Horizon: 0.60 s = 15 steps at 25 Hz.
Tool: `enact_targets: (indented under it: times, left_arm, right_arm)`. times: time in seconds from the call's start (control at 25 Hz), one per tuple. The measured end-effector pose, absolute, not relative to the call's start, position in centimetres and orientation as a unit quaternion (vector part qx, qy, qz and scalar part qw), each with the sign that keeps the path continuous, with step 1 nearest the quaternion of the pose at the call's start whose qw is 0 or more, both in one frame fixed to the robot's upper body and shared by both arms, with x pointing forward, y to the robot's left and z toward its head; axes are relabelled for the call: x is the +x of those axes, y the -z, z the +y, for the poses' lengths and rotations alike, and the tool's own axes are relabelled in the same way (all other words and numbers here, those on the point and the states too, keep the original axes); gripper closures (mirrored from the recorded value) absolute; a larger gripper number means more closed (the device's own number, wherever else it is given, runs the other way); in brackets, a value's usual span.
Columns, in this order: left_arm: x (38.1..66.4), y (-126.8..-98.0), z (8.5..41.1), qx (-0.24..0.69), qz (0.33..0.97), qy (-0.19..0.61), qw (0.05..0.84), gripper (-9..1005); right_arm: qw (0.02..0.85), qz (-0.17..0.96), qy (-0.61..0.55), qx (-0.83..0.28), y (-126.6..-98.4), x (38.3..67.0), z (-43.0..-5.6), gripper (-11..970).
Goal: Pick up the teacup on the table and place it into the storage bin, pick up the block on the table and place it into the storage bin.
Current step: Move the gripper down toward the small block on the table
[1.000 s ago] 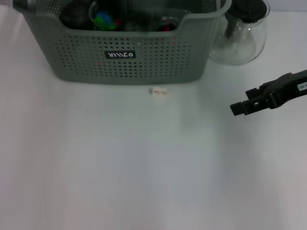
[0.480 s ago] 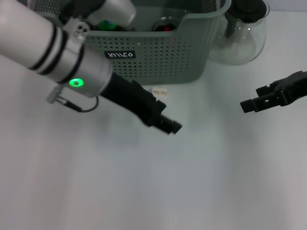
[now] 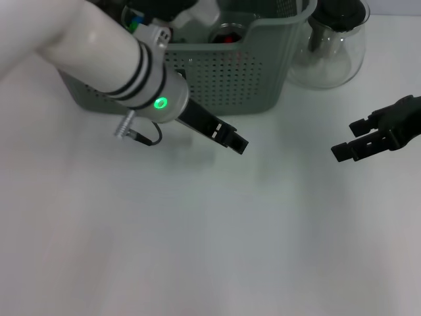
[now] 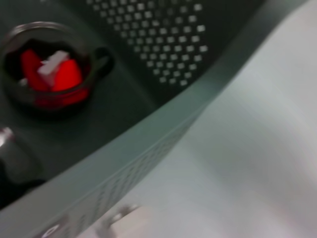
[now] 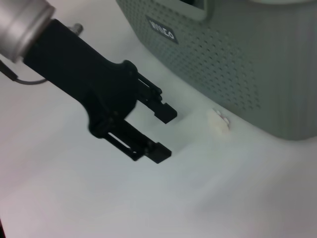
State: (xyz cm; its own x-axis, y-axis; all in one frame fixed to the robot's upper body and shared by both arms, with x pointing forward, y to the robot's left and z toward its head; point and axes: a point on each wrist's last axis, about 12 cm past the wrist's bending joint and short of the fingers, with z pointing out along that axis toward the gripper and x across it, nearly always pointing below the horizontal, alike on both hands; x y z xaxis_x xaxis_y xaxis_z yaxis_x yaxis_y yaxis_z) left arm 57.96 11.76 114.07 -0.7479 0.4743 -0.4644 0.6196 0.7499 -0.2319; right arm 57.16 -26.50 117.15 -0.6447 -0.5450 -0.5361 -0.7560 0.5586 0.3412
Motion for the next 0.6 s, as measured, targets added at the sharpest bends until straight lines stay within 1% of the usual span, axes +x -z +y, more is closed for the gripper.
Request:
enact_targets:
  times: [0.2,0.4,0.6]
  left_arm:
    - [57.9,-113.3,11.0,0.271,0.929,0.168,0.186,294]
    - [58.2,-112.7,10.7,0.263,0.932,0.172,0.181,295]
    - [58.7,-112.6,10.4,0.255,0.931,0.177,0.193,295]
  right_arm:
    - [0.188,0.859,-0.268,-0.394,-117.5,57.4,-26.6,130]
    - [0.188,0.855,-0.264,-0.404,-117.6,57.5,-26.6,130]
    - [0.188,0.853,-0.265,-0.408,-117.6,57.5,-26.4,130]
